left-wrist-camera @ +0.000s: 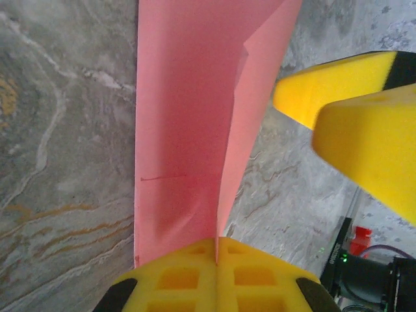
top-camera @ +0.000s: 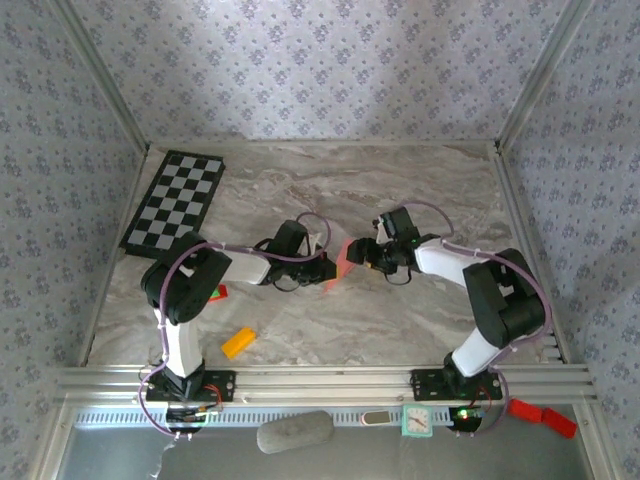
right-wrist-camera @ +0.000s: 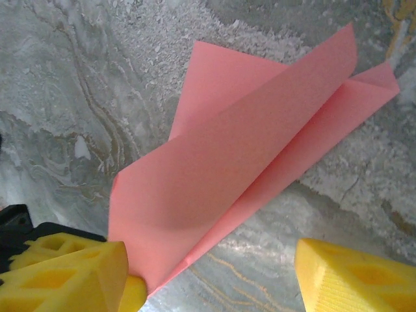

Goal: Fold a paper plane with a square sheet of paper (pick it up from the middle)
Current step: Fold the wing for the fifth time at the center of the table.

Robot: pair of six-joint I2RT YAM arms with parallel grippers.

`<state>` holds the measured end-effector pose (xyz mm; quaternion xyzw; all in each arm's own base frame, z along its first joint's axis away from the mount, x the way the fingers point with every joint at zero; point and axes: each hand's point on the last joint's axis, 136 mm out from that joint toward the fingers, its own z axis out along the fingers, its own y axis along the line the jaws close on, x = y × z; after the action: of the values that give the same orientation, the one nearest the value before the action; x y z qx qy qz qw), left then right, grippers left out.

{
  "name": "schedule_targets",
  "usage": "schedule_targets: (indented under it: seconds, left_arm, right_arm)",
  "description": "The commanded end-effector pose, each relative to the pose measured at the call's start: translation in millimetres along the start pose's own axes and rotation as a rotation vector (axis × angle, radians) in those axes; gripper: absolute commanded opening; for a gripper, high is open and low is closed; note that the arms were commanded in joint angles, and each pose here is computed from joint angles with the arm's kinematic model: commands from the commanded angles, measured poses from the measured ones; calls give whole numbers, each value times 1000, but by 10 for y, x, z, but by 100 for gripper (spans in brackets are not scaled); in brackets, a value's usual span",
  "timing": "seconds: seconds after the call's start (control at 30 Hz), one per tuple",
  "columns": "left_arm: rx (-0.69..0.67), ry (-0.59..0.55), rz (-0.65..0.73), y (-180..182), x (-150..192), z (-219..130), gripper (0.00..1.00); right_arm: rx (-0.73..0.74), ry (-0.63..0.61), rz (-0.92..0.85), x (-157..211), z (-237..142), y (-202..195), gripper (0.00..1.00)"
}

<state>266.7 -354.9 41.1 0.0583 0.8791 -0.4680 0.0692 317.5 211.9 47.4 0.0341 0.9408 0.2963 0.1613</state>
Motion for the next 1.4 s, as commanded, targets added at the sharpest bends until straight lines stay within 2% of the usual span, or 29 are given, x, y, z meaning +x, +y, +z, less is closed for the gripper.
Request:
schedule_targets:
  seconds: [0.0,0.33,0.73,1.0,1.37]
  left_arm:
    - [37,-4,-20,-39,-42,11,2]
    - [21,0,-55,106,-4,61,4]
    - [6,-6,-68,209,23,54,13]
    - [6,-29,-39,114,0,-48,20]
    - [-37,-58,-3,50,-32,-192,28]
  right_arm:
    - [28,22,-56,-31,67,11,70]
    - [85,53,-60,-38,249,-75,70]
    - [262,110,-16,85,468,-359,68]
    - [347,137,-4,153,513,-486,65]
    - [356,150,-4,171,535,-484,65]
